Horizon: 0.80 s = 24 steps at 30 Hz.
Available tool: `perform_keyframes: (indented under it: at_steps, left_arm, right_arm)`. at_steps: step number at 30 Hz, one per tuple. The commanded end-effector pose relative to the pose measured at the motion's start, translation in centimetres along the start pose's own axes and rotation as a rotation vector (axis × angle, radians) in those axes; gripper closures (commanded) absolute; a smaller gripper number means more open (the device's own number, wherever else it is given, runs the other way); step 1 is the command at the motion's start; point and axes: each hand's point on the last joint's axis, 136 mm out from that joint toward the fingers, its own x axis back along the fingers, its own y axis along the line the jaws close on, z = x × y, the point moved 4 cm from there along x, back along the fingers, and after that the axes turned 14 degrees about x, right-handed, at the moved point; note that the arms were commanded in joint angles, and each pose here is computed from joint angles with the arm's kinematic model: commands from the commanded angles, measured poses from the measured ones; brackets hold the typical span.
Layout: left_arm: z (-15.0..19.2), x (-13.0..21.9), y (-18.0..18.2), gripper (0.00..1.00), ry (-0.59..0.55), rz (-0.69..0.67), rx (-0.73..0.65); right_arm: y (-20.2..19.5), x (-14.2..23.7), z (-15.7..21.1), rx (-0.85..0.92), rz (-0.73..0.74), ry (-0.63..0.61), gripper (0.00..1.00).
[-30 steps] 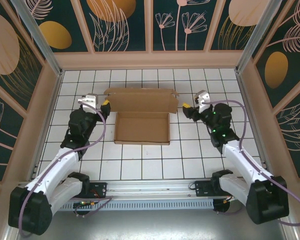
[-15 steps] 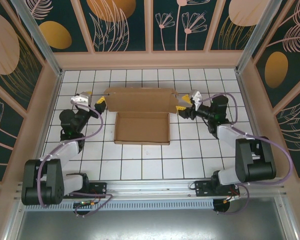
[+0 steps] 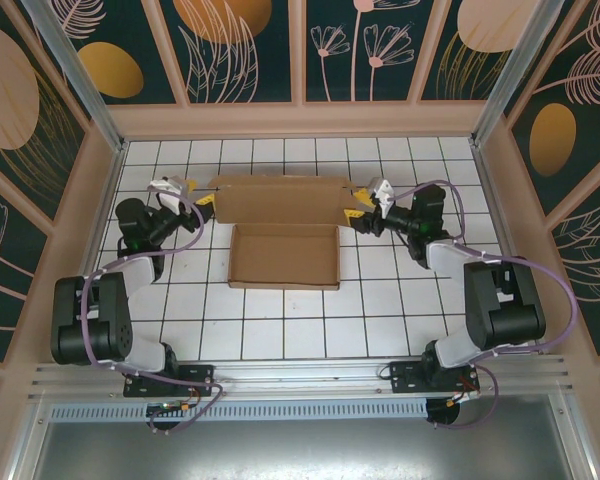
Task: Fold the paper box
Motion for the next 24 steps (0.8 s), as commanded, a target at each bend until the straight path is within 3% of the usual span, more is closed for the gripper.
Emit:
perform_keyframes:
  at_steps: [1, 6, 15, 24]
  left_arm:
    - [0.6, -0.6, -0.5, 0.38, 0.037, 0.11, -0.01]
    - [0.8, -1.2, -0.6, 0.42, 0.037, 0.166, 0.007]
    - [1.2, -2.2, -1.0, 0.58, 0.083, 0.197, -0.009]
    - [2.0, -3.1, -1.5, 0.84, 0.137, 0.2, -0.029]
  right_arm:
    - [-0.5, -0.6, -0.7, 0.04, -0.013, -0.015, 0.49]
    - [-0.6, -1.1, -0.6, 0.037, -0.03, -0.008, 0.54]
    - [-0.7, -2.4, 0.2, 0.045, -0.029, 0.072, 0.75]
    - [-1.0, -2.2, 0.7, 0.035, 0.025, 0.128, 0.94]
